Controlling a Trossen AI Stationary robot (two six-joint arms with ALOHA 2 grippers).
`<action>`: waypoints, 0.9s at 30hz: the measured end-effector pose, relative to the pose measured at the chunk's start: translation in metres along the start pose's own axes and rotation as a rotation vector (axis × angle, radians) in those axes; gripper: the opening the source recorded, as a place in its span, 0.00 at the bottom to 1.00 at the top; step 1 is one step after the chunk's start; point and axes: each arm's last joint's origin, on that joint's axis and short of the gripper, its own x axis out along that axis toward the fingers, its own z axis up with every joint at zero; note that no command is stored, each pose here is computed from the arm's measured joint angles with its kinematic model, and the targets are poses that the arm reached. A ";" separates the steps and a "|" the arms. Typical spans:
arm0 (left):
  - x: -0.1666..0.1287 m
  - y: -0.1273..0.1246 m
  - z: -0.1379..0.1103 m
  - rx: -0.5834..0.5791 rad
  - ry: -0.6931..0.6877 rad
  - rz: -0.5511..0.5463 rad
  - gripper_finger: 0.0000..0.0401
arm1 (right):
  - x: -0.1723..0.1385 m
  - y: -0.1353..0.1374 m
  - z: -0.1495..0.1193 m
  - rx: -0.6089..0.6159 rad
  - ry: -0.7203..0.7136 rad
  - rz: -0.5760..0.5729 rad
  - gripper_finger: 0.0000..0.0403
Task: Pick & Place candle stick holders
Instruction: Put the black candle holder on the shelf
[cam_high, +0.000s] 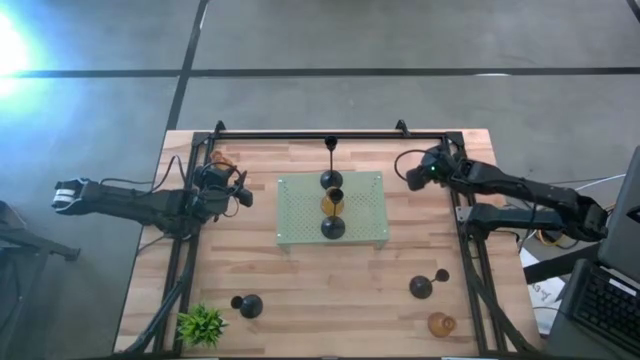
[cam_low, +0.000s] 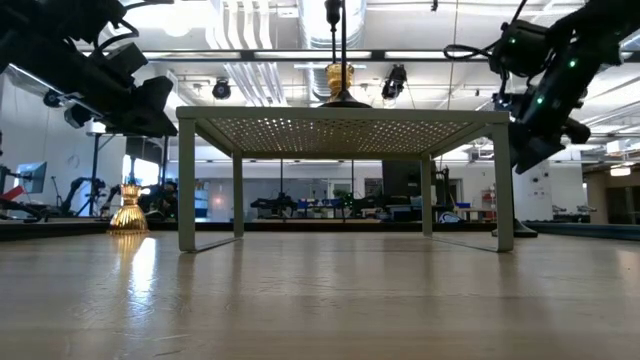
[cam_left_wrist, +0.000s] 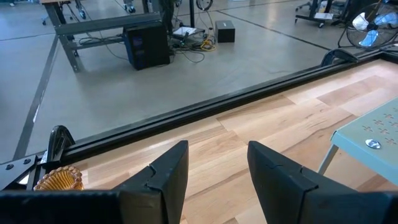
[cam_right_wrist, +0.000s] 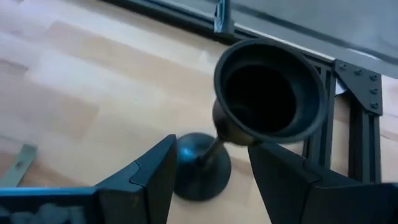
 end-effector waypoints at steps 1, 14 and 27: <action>0.000 0.000 0.000 0.000 0.000 0.000 0.42 | 0.003 0.000 -0.002 0.006 -0.015 -0.005 0.47; 0.000 0.000 0.000 0.009 0.000 0.000 0.42 | 0.010 -0.001 -0.009 -0.003 -0.061 -0.060 0.28; 0.000 0.000 0.000 0.016 0.000 0.000 0.42 | -0.011 0.001 0.017 -0.087 -0.100 -0.013 0.03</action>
